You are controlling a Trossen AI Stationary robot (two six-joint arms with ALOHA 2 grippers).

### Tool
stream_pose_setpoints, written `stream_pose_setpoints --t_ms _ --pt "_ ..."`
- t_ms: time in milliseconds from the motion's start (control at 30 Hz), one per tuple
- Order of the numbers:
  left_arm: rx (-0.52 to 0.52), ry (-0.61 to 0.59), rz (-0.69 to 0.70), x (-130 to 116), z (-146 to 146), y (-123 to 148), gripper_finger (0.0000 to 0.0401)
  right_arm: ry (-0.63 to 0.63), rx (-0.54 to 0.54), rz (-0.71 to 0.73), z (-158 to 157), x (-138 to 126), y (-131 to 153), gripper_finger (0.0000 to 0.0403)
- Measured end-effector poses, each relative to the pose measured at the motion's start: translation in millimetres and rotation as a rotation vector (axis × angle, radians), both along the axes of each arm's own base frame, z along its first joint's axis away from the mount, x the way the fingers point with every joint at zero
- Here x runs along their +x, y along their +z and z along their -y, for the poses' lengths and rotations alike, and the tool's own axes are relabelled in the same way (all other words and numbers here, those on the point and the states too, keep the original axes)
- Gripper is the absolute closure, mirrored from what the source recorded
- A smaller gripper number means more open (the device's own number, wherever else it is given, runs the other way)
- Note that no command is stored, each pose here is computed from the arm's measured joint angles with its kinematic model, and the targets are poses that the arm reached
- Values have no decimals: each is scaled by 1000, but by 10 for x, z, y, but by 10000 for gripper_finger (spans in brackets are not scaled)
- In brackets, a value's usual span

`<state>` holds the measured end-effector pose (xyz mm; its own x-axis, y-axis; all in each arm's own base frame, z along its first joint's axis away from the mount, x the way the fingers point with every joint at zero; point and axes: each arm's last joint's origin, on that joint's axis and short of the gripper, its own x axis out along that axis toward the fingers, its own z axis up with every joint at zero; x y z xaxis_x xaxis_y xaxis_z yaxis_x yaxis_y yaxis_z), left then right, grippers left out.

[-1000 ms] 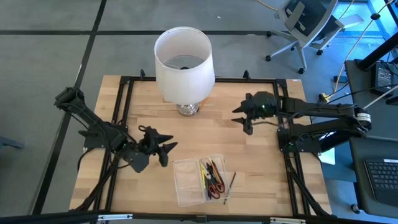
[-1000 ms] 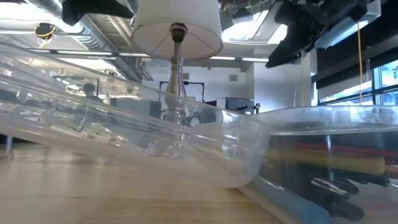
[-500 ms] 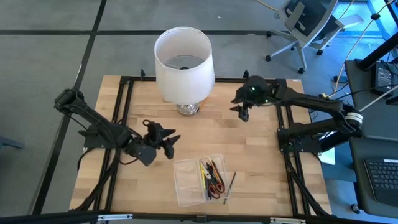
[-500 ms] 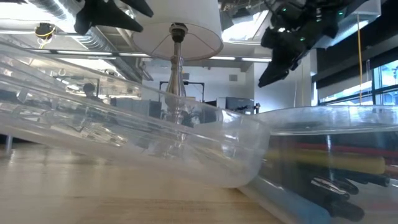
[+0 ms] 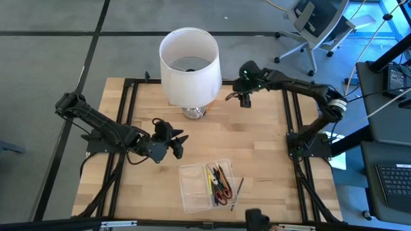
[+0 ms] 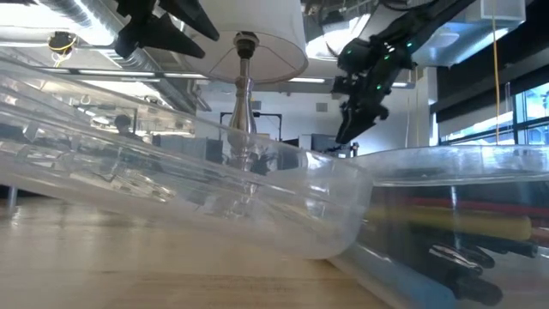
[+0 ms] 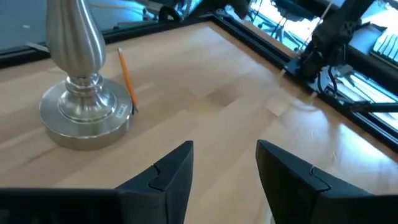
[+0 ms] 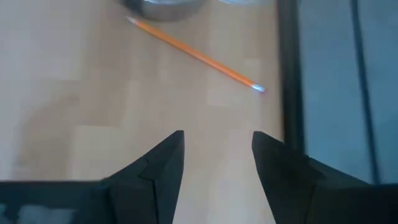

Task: Pick & place school supplies into a supply box
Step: Put the orange pencil into the transparent supply box

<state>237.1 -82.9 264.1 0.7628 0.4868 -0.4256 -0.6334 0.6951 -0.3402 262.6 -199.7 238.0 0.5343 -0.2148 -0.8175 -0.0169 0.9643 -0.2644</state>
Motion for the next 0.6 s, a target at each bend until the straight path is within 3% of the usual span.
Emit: stream_pose_setpoints --t_ms 233,367,500,600 --pt "13 -36 -37 19 -39 -6 233 -38 -86 -70 200 192 -83 209" --pt "27 -49 -49 20 -38 -7 235 -42 -100 -41 262 243 -125 209" --pt "36 -55 -55 19 -38 -7 236 -32 -74 -3 334 231 -154 209" --pt "37 -55 -56 18 -39 -8 235 43 -55 13 382 213 -198 209"
